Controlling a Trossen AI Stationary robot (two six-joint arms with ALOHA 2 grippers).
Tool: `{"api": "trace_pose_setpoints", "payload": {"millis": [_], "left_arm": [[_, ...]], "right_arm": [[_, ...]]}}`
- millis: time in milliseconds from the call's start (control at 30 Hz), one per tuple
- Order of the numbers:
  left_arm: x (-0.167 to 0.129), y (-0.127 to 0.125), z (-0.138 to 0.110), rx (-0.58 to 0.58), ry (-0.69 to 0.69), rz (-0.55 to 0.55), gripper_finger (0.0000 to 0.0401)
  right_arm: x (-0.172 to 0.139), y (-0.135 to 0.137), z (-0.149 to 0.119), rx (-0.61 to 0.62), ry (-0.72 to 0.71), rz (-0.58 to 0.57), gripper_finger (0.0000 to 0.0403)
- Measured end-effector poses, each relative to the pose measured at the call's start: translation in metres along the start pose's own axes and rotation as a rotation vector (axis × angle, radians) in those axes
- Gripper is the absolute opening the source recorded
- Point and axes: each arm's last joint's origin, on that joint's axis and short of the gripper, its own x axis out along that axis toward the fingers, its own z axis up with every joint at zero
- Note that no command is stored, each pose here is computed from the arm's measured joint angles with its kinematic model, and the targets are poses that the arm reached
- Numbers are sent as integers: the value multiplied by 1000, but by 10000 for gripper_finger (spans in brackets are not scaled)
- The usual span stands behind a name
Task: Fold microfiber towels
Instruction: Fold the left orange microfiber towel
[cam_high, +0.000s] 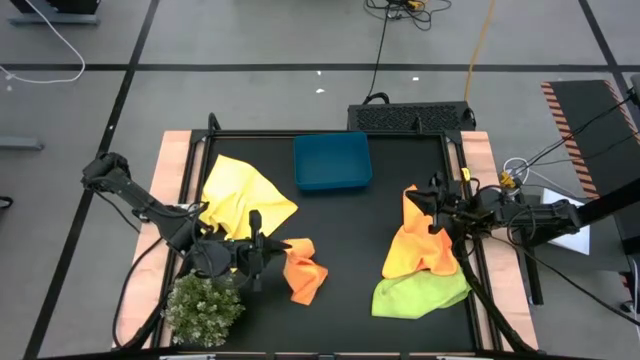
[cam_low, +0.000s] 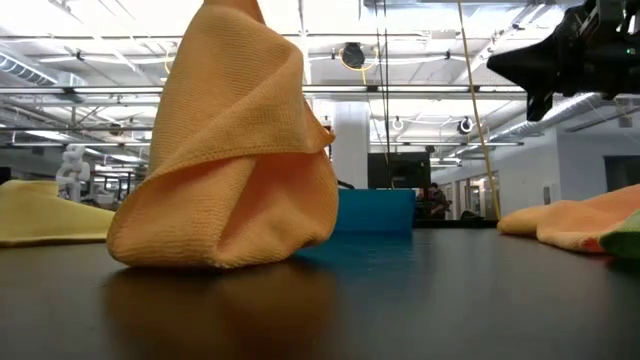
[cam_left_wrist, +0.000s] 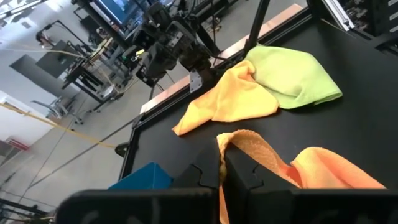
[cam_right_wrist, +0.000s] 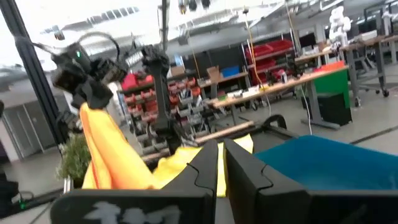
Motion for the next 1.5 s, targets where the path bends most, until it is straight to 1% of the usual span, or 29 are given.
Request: {"api": "trace_pose_setpoints", "payload": {"millis": [100, 200, 300, 433, 567, 600, 667, 767, 900, 1000, 1067, 1167, 1267, 1367, 1500], "left_arm": [[0, 0, 0, 3, 0, 0, 4], [0, 0, 0, -15, 3, -2, 7], [0, 0, -1, -14, 6, -3, 3], [0, 0, -1, -20, 6, -2, 8], [0, 0, -1, -17, 6, -2, 4], [0, 0, -1, -17, 6, -2, 3], [0, 1, 0, -30, 2, 10, 5], [0, 2, 0, -54, 12, 59, 4], [2, 7, -2, -22, 49, 134, 5], [7, 13, -5, -12, 78, 174, 5], [11, 19, -8, -21, 98, 199, 3], [18, 30, -14, -56, 130, 241, 6], [26, 44, -21, -105, 161, 292, 5], [32, 56, -28, -140, 190, 339, 4], [38, 70, -35, -151, 226, 387, 9]], "right_arm": [[0, 1, 6, 30, -59, 16, 15], [0, 2, 9, 27, -95, 25, 15], [0, 2, 9, 29, -93, 24, 15], [0, 2, 9, 28, -90, 24, 15], [1, 1, 5, -10, -51, 2, 15], [2, 1, 3, 3, -38, -15, 15], [4, 0, 0, 69, -13, -37, 15], [7, -1, -2, 142, -1, -77, 15], [11, 0, -3, 155, -4, -77, 15], [15, 2, 1, 143, -40, -51, 15], [18, 5, 2, 124, -50, 7, 15], [24, 8, 2, 107, -58, 81, 15], [30, 11, -2, 69, -39, 109, 15], [37, 11, -11, 18, 20, 97, 15], [44, 9, -29, -56, 153, 65, 15]]}}
